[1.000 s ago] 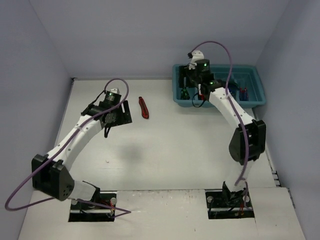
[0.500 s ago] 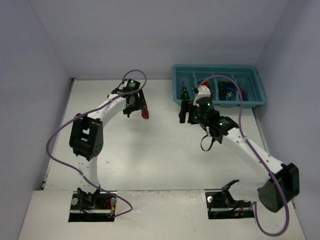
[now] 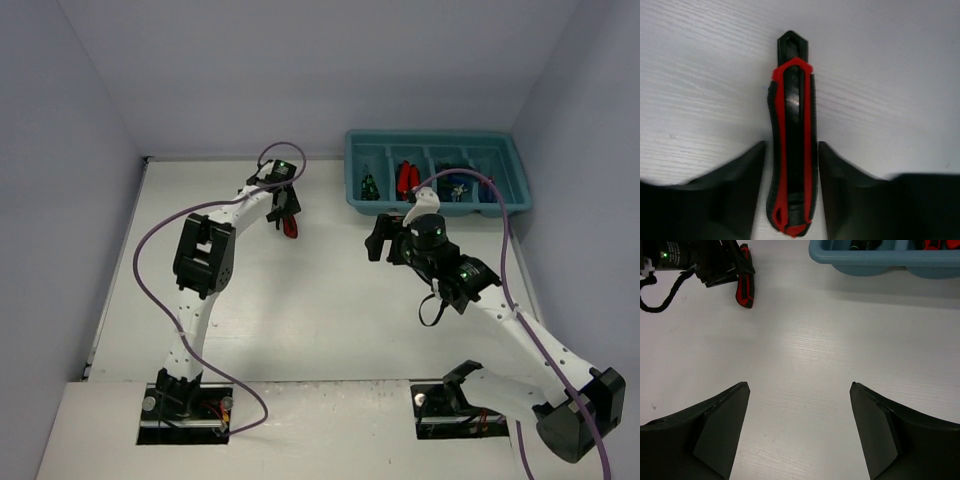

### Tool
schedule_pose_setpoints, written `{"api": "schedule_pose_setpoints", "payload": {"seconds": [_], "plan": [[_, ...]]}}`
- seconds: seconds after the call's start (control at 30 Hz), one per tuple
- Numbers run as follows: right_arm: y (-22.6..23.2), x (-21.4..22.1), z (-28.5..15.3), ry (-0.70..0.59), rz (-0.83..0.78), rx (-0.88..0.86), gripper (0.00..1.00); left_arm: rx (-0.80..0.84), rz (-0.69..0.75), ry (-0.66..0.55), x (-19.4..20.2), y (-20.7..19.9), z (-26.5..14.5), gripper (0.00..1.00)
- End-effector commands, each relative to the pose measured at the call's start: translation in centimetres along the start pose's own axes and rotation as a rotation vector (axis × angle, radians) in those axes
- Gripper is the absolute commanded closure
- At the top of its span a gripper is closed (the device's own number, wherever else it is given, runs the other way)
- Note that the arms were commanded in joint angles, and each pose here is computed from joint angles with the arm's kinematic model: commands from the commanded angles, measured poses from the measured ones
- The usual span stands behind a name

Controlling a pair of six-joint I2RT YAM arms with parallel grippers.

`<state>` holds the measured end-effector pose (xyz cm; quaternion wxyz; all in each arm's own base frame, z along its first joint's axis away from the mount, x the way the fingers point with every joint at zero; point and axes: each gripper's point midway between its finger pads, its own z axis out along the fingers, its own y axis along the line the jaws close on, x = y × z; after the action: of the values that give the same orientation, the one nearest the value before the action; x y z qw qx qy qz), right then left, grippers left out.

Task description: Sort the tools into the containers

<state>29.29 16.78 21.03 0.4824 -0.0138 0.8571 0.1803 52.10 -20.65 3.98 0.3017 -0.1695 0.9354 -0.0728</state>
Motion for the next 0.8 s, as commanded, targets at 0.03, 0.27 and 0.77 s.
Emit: {"api": "schedule_pose_setpoints", "payload": {"seconds": [0.03, 0.27, 0.77], "plan": [[1.0, -0.9, -0.2, -0.027, -0.004, -0.043, 0.21, 0.009, -0.025, -0.069, -2.0, -1.1, -0.4, 0.80], [3.1, -1.1, 1.2, 0.032, -0.037, -0.123, 0.20, 0.289, -0.031, -0.094, -3.0, -6.8, -6.9, 1.00], [10.2, -4.4, 4.9, 0.072, -0.075, -0.323, 0.21, 0.937, -0.127, -0.095, -0.7, -15.3, -27.6, 1.00]]}}
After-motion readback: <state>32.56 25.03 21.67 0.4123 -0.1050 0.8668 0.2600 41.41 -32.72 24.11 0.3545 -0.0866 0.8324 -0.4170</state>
